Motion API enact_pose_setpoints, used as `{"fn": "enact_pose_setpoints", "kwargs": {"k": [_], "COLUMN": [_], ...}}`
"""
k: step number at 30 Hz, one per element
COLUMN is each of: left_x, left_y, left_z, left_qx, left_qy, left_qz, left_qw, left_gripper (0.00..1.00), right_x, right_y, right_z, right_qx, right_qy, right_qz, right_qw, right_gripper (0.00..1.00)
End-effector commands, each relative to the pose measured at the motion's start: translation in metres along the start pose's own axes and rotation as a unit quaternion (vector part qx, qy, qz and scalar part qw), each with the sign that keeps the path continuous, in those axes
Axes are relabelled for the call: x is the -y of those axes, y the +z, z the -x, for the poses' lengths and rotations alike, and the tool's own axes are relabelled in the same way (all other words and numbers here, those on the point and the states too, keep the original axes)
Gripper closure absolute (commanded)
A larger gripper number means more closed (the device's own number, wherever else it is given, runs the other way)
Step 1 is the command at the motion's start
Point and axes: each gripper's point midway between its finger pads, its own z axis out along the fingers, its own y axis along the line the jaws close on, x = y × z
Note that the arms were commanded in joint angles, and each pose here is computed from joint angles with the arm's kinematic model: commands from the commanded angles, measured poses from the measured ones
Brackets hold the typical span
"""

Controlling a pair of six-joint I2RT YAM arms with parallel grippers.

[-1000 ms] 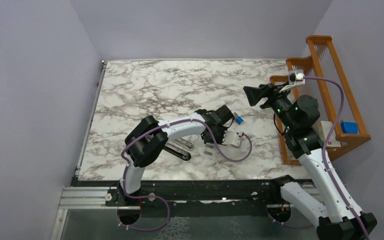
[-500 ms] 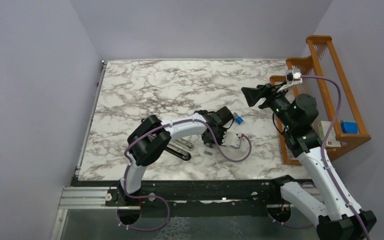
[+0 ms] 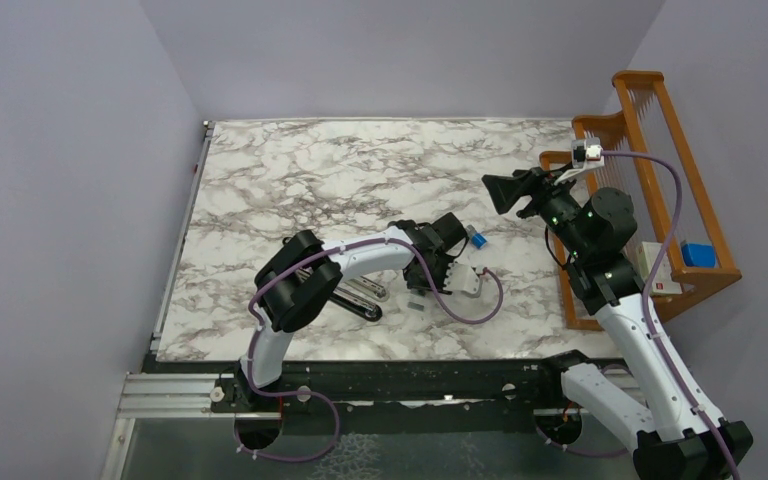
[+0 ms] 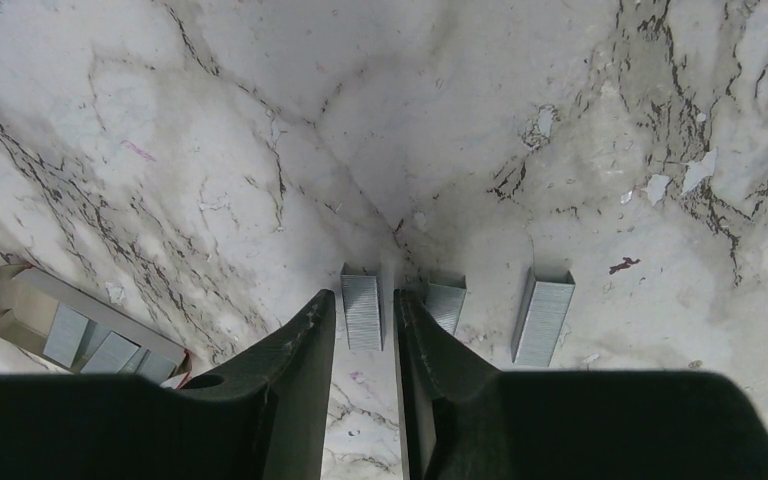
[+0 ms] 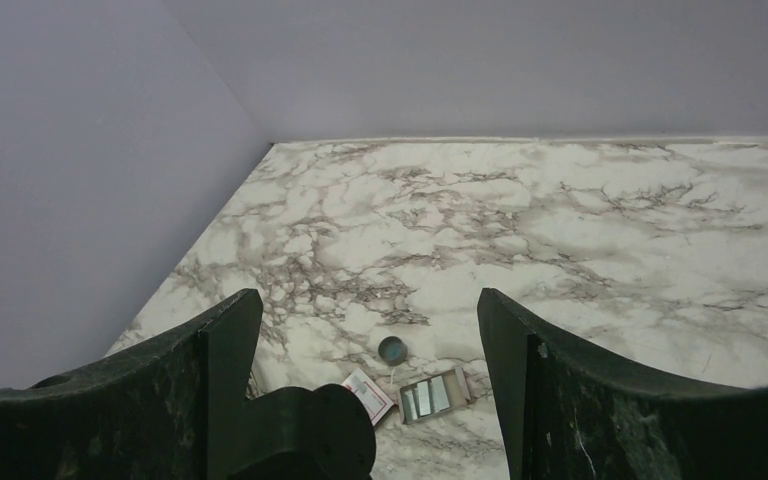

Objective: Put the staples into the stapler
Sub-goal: Place the staple at the center of the board.

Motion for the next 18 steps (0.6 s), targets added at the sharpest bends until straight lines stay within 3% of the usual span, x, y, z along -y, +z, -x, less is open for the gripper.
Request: {"fn": "enact_pose_setpoints", "kwargs": {"k": [1, 13, 18], "left_x": [-0.007, -0.050, -0.078], "left_y": [-0.008, -0.099, -0.152], "left_z": [0.010, 0.066, 0.058], "left_qx": [0.016, 0.170, 0.272], "left_qy": [-0.002, -0.025, -0.107], "left_qz": [0.005, 0.064, 0.124], "left_qw": [1.000, 0.983, 0.948], "left_gripper": [0.69, 0.67, 0.64], "right_x": [-0.008, 0.002, 0.037], "right_y": [-0.001, -0.008, -0.011], "right_z": [0.009, 0.019, 0.007], "right_qx": [0.011, 0.036, 0.027], "right_qy": [-0.008, -0.006, 0.009], "right_qz": [0.016, -0.018, -0.112], "right_qw": [1.000, 0.999, 0.993], "right_gripper": [0.18, 0.18, 0.20]}}
